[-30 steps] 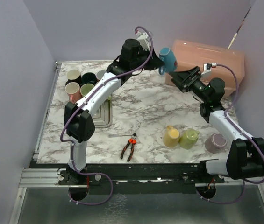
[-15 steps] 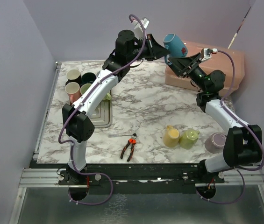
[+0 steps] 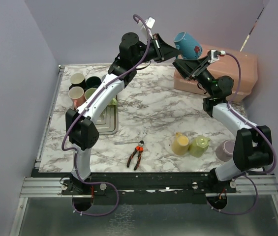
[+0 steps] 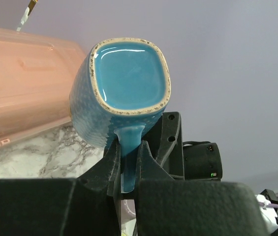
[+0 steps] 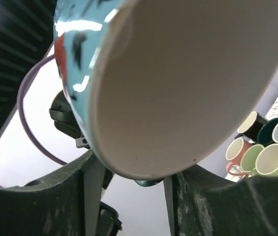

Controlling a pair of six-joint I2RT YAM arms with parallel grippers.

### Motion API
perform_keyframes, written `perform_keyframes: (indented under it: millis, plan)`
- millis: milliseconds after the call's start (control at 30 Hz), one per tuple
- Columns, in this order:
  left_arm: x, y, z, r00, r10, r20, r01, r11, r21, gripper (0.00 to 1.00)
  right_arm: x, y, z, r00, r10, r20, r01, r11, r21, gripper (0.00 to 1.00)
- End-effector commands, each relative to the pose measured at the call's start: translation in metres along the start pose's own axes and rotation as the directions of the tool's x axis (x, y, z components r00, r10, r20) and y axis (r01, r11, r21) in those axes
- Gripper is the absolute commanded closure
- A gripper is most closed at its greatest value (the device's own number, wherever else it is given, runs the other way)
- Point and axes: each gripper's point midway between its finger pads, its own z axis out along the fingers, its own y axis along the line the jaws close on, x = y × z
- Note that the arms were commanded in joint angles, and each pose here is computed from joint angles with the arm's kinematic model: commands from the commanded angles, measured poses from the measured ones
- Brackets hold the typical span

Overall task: Turn the mug right side up
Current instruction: Turn over the cup at the center of the board.

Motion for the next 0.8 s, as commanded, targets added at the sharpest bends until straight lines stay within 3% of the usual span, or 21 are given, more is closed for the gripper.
perform_keyframes:
  millis: [0, 233, 400, 500, 767]
  plan:
    - [-0.017, -0.044, -0.014, 0.998, 0.036, 0.043, -0.041, 0.992, 0.118, 1.0, -0.009, 0.031, 0.0, 0.997, -0.025, 0.067, 0.033, 0.992, -0.122, 0.5]
    - [-0.014, -0.043, -0.02, 0.999, 0.004, 0.039, -0.009, 0.99, 0.14, 1.0, -0.013, 0.037, -0.006, 0.994, -0.001, 0.109, 0.019, 0.985, -0.171, 0.58]
    - [-0.018, -0.045, -0.026, 0.998, -0.032, 0.046, 0.024, 0.985, 0.173, 1.0, -0.018, 0.044, -0.009, 0.989, 0.008, 0.149, 0.025, 0.976, -0.215, 0.51]
    - [-0.017, -0.048, -0.028, 0.997, -0.066, 0.043, 0.056, 0.977, 0.207, 1.0, -0.022, 0.046, -0.007, 0.987, 0.014, 0.16, 0.024, 0.973, -0.23, 0.52]
    - [-0.013, -0.045, -0.031, 0.994, -0.104, 0.038, 0.093, 0.968, 0.232, 1.0, -0.029, 0.045, -0.003, 0.982, 0.026, 0.185, 0.014, 0.978, -0.209, 0.79]
